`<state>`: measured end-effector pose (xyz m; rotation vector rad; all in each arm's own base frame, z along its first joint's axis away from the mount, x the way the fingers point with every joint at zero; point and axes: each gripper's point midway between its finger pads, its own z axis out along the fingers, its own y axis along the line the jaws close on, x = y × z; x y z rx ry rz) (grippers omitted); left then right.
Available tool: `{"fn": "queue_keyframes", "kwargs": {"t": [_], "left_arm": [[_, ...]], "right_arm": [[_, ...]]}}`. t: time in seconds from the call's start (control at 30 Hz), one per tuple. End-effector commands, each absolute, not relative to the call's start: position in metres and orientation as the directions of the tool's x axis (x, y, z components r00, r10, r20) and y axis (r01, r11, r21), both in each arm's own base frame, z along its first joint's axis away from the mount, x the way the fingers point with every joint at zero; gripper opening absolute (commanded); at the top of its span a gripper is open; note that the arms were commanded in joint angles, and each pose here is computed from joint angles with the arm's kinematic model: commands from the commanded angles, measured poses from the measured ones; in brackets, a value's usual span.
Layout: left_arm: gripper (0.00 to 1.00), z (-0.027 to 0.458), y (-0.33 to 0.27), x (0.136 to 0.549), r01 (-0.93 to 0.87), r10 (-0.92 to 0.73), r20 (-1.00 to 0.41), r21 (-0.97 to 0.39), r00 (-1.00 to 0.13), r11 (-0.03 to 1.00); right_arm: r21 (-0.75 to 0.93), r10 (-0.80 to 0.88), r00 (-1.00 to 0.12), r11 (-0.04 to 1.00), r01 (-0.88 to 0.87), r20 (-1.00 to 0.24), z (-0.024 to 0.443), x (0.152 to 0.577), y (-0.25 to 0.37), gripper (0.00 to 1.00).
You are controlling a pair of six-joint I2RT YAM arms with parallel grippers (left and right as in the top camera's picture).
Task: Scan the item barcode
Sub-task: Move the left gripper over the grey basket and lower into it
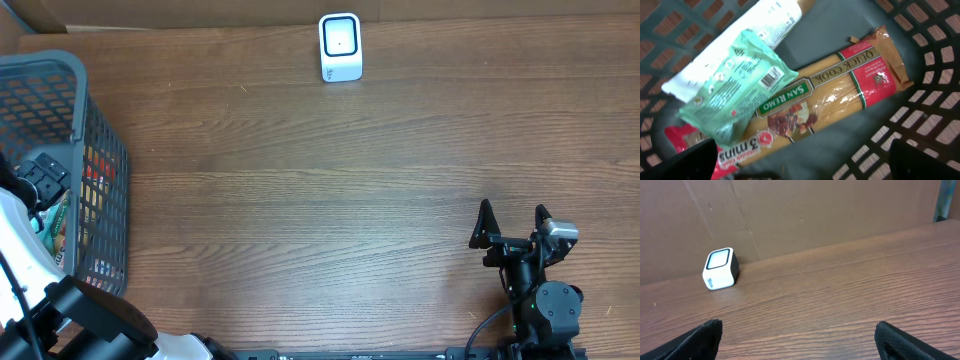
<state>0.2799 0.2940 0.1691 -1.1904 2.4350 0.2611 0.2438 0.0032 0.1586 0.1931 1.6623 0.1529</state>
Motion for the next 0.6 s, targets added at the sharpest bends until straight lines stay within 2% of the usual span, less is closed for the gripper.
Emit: {"fn": "queue_keyframes", "kwargs": {"t": [0.0,0.4,0.57], "left_arm": [[1.00,0.167,0.298,0.282,-0.737,-0.646,-0.462,0.025,-0.608,0.676],[1.00,0.152,0.307,0.293,-0.734,-0.629,-0.500,0.019,-0.595,0.679],[1.00,0.135,0.308,0.293,-0.704,-0.608,-0.466,0.045,-0.643,0.709]], "right_arm": [[0.208,0.212,-0.072,0.977,0.050,-0.975,0.168,0.242,0.000,1.00],[0.209,0.212,-0.072,0.977,0.049,-0.975,0.168,0.242,0.000,1.00],[0.209,0.212,-0.072,0.977,0.049,-0.975,0.168,0.242,0.000,1.00]]}}
